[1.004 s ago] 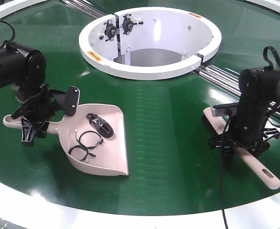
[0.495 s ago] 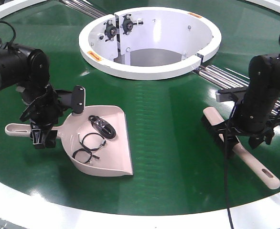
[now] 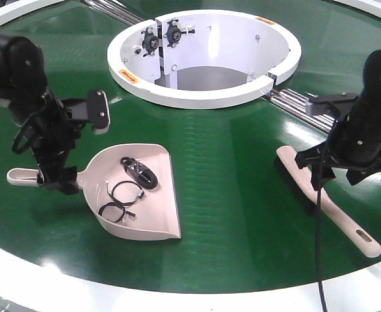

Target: Clean and inspect green conveyor with broom and dustpan

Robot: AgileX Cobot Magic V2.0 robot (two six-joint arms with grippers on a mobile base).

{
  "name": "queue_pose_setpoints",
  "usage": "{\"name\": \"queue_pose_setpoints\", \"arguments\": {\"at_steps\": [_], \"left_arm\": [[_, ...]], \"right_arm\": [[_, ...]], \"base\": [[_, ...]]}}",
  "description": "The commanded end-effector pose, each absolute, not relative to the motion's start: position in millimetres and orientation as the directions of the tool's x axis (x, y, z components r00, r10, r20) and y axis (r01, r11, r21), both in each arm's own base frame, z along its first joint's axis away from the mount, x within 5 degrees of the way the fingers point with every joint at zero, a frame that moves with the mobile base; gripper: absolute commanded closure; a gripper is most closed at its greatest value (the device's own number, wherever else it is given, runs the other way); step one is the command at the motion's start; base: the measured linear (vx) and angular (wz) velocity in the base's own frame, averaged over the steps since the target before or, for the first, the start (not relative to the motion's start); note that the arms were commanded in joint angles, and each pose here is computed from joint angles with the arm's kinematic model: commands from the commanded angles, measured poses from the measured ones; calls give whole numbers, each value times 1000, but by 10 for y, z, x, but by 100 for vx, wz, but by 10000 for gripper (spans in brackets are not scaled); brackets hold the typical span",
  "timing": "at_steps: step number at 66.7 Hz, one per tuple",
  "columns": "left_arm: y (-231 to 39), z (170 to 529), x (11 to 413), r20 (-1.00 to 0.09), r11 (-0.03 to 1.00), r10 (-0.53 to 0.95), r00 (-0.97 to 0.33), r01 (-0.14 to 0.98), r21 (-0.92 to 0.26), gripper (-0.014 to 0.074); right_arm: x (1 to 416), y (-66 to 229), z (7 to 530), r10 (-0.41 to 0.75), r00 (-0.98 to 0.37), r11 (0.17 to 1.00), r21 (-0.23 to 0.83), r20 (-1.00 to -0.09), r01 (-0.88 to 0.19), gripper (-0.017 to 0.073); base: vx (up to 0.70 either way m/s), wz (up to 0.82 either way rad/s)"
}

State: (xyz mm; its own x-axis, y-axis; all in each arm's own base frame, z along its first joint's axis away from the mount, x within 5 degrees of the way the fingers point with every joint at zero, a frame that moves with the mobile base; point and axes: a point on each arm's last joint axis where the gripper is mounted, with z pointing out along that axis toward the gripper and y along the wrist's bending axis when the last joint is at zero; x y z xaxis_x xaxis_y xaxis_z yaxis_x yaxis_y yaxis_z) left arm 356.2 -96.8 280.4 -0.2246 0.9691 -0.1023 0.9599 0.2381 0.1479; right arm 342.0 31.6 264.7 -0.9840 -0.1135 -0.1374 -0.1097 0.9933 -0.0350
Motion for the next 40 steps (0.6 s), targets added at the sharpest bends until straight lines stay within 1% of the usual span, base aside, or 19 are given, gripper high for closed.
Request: {"name": "queue_pose_setpoints", "arguments": {"at_steps": [1, 6, 15, 19, 26, 34, 40], "left_arm": [[-985, 3258, 3364, -216, 305, 941, -261, 930, 204, -15], [-990, 3390, 3290, -272, 357, 916, -295, 910, 213, 11], [-1021, 3675, 3127, -421, 464, 837, -349, 860, 210, 55], [-1025, 3778, 3051, -467, 502, 803, -371, 842, 195, 65], [-994, 3941, 2922, -514, 560, 757, -403, 806, 192, 74], [-922, 4143, 2734, -564, 630, 697, -443, 753, 187, 73], [-881, 4278, 2557, -591, 665, 658, -467, 728, 165, 73]], "right_arm": [[3283, 350, 3050, -113, -957, 993, 6, -266, -119, 82], [3175, 397, 3233, -134, -936, 989, 13, -325, -146, 82], [2934, 493, 3580, -182, -878, 981, -15, -443, -196, 82], [2812, 506, 3735, -197, -846, 977, -32, -496, -209, 82], [2571, 505, 4009, -197, -780, 975, -38, -594, -217, 82], [2212, 445, 4353, -167, -668, 977, -29, -726, -212, 82], [1921, 385, 4563, -150, -587, 977, -30, -796, -209, 82]], "base": [[0, 0], [0, 0], [0, 0], [0, 0], [0, 0], [0, 0], [0, 0]]}}
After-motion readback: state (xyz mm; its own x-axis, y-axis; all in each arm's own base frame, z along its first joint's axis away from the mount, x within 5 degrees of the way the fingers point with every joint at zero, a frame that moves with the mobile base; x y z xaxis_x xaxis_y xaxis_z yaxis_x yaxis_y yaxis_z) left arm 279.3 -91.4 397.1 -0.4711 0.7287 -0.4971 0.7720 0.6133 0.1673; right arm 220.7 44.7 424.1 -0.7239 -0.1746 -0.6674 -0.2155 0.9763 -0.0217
